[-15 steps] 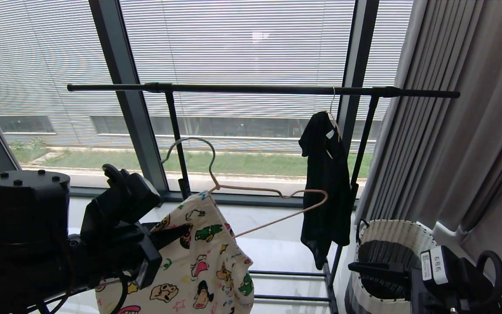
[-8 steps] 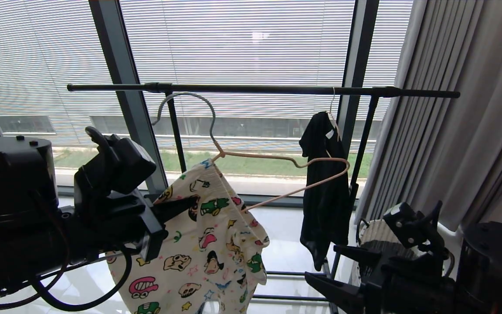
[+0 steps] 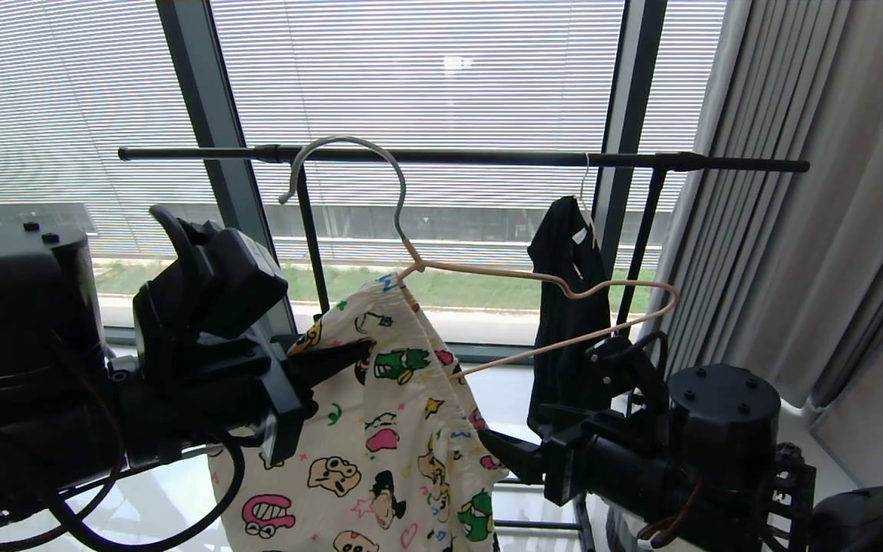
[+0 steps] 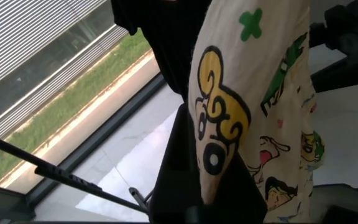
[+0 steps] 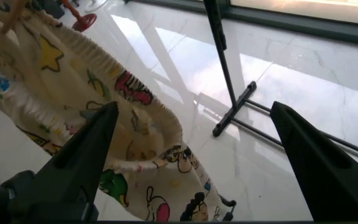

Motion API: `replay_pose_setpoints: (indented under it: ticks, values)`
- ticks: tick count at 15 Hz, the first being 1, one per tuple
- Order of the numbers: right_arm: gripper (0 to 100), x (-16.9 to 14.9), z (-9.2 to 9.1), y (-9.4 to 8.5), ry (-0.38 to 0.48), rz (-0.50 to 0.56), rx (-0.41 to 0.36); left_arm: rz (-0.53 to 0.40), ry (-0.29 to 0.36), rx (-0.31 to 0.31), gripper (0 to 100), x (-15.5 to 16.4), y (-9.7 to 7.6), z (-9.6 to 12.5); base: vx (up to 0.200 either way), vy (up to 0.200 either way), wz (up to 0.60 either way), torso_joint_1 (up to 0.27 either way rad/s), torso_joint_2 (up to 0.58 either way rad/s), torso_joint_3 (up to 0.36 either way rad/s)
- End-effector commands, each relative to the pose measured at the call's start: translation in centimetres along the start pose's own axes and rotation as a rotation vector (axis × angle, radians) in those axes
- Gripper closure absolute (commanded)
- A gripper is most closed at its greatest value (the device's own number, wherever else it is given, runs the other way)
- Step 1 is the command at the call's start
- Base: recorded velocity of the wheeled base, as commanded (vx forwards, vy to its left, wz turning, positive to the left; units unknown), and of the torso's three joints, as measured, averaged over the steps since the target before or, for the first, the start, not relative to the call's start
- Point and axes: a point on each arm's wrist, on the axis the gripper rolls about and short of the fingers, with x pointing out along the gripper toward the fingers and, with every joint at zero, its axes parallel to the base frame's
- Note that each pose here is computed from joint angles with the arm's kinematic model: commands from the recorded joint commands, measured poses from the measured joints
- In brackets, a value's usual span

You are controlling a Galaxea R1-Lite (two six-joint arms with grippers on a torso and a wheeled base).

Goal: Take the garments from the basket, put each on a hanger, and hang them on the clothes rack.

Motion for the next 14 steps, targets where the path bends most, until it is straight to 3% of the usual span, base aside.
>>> replay_pose_setpoints:
  ticks: [1,3,7,11,12,14]
  values:
    - [0,0.7,-1.2,0.0,0.044,-0.002,-0.022,-0.003,-0.002,0.001,100,0.0,-0.1,0.1,0.000,0.000,0.00,0.000,0.00,0.000]
    - [0,1.0,-2.5,0.6,0.075,-0.020,-0.050,-0.001,-0.003,0.002,100,0.1,0.0,0.1,0.000,0.000,0.00,0.000,0.00,0.000]
    - [0,2.2,-4.5,-1.2,0.091,-0.215,-0.103,0.016,-0.001,-0.002,100,-0.1,0.2,0.1,0.000,0.000,0.00,0.000,0.00,0.000]
    - [0,2.2,-2.5,-5.5,0.040,-0.359,-0.114,0.081,0.041,-0.023,100,-0.5,1.3,-0.9,0.000,0.000,0.00,0.000,0.00,0.000]
    - [0,2.2,-0.4,-7.4,-0.052,-0.401,-0.122,0.110,0.087,-0.051,100,-0.9,1.6,-2.3,0.000,0.000,0.00,0.000,0.00,0.000]
    - [0,1.3,1.3,-9.0,-0.107,-0.441,-0.167,0.149,0.104,-0.065,100,-1.5,1.6,-3.9,0.000,0.000,0.00,0.000,0.00,0.000]
